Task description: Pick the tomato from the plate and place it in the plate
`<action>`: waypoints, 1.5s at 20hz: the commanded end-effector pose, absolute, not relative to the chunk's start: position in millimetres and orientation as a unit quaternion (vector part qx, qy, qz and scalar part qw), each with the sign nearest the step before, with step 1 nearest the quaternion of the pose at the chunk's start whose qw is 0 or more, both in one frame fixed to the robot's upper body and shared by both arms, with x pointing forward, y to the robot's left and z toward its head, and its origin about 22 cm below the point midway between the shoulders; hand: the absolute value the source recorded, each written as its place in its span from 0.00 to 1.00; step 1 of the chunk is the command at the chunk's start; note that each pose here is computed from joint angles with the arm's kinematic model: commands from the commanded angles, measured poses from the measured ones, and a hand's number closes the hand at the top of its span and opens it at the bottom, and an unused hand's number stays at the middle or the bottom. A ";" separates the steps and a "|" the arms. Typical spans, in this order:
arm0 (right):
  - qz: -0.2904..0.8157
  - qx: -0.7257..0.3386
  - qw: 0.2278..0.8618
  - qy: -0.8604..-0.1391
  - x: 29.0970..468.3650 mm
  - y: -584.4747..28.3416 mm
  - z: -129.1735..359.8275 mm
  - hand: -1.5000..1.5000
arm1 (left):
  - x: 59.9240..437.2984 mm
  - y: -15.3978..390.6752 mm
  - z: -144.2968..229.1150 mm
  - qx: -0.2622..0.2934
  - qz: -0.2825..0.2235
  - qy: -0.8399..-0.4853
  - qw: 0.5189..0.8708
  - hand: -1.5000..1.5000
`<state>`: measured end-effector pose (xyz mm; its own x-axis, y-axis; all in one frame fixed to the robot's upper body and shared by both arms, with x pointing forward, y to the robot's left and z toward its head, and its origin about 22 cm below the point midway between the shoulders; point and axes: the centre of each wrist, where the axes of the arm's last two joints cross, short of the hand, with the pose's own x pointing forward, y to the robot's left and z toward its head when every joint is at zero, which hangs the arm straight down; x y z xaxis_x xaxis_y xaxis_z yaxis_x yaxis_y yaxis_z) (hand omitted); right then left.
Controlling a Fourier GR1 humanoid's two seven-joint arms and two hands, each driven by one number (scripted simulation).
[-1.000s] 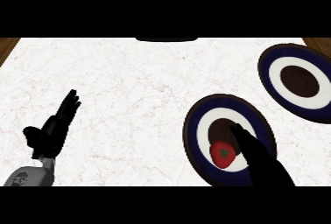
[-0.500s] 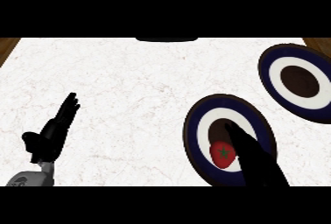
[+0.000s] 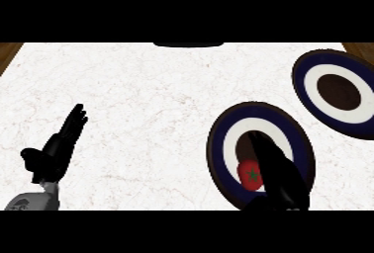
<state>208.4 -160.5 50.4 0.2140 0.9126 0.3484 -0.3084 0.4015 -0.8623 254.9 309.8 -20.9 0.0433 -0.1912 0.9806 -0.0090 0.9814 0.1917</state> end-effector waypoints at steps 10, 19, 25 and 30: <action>0.471 -0.286 0.688 -0.472 222.9 -168.5 -3.2 1.00 | 255.6 297.0 -17.5 0.071 -0.066 -0.687 0.720 0.50; 0.462 -0.343 0.611 -0.544 211.1 -166.9 24.0 1.00 | 247.2 291.3 -28.4 0.074 -0.066 -0.685 0.722 0.50; 0.300 -0.480 0.654 -0.501 212.4 -367.2 46.0 1.00 | 240.6 319.0 -28.1 0.101 -0.037 -0.681 0.724 0.50; 0.241 -0.490 0.634 -0.548 188.6 -455.0 69.9 1.00 | 240.8 316.8 -27.1 0.094 -0.031 -0.684 0.722 0.50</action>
<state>208.0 -393.2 48.9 0.2853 0.8665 0.4095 0.1099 0.3948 -0.9121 239.3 316.5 -29.3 0.0660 -0.1784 0.9817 -0.0725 0.9804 0.1831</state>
